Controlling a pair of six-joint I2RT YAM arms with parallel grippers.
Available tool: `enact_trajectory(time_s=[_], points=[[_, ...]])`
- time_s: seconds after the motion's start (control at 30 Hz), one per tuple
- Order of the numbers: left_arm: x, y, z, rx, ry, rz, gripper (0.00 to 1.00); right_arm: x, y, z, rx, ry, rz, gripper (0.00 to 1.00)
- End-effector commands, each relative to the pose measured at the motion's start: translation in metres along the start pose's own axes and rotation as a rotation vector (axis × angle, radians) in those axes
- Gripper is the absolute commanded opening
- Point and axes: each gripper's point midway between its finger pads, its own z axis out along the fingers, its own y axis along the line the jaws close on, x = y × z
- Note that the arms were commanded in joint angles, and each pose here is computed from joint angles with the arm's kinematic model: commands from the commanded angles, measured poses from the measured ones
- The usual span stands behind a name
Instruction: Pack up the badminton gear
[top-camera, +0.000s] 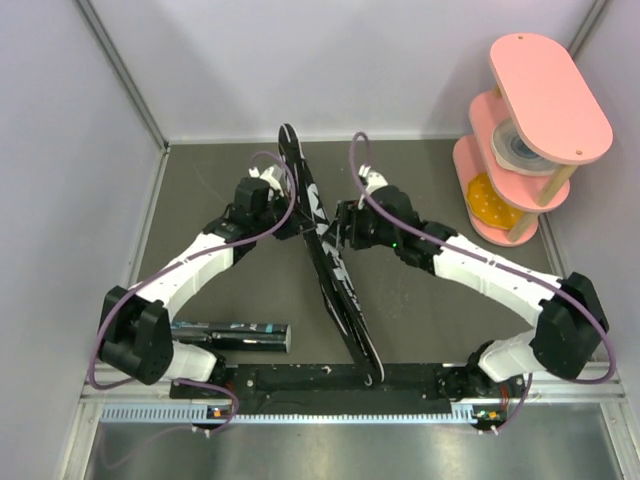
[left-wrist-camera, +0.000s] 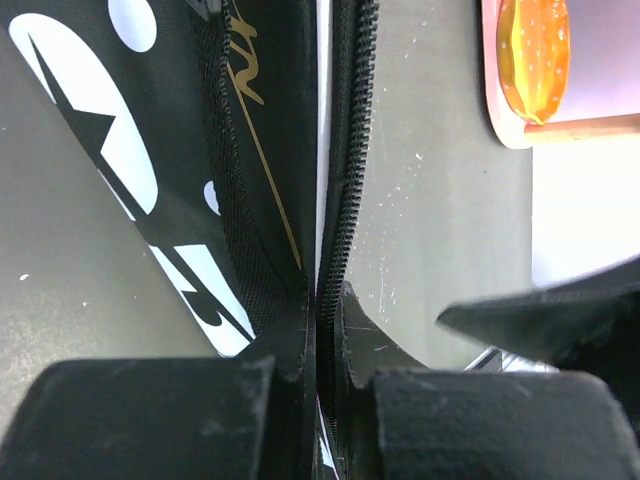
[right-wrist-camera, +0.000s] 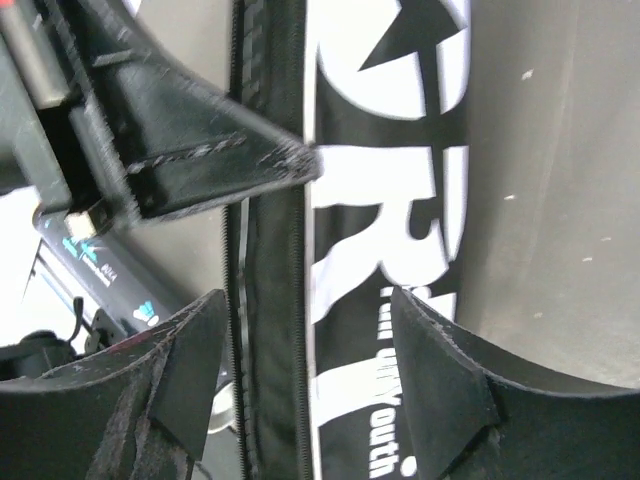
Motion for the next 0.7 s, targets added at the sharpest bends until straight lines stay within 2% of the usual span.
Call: enact_trajectory(time_s=[0.0, 0.13, 0.27, 0.33, 0.37, 0.4, 0.47, 0.67], points=[[-0.011, -0.033, -0.002, 0.142, -0.010, 0.070, 0.00, -0.060, -0.002, -0.019, -0.084, -0.077, 0.019, 0.66], [-0.001, -0.041, -0.002, 0.210, 0.040, 0.073, 0.00, -0.096, 0.001, -0.012, -0.218, -0.078, 0.008, 0.67], [0.002, -0.040, 0.001, 0.217, 0.060, 0.078, 0.00, -0.136, -0.002, 0.006, -0.309, -0.117, 0.002, 0.66], [0.002, -0.040, 0.001, 0.218, 0.064, 0.081, 0.00, -0.141, -0.016, 0.025, -0.322, -0.096, 0.018, 0.66], [0.002, -0.040, 0.002, 0.220, 0.069, 0.081, 0.00, -0.158, -0.013, 0.026, -0.353, -0.132, 0.008, 0.65], [0.002, -0.039, 0.002, 0.220, 0.071, 0.080, 0.00, -0.156, -0.023, 0.039, -0.373, -0.101, 0.062, 0.65], [0.001, -0.038, 0.002, 0.220, 0.071, 0.080, 0.00, -0.176, -0.019, 0.044, -0.443, -0.147, 0.065, 0.62], [-0.003, -0.035, 0.002, 0.224, 0.071, 0.070, 0.00, -0.189, -0.029, 0.078, -0.526, -0.136, 0.147, 0.56]])
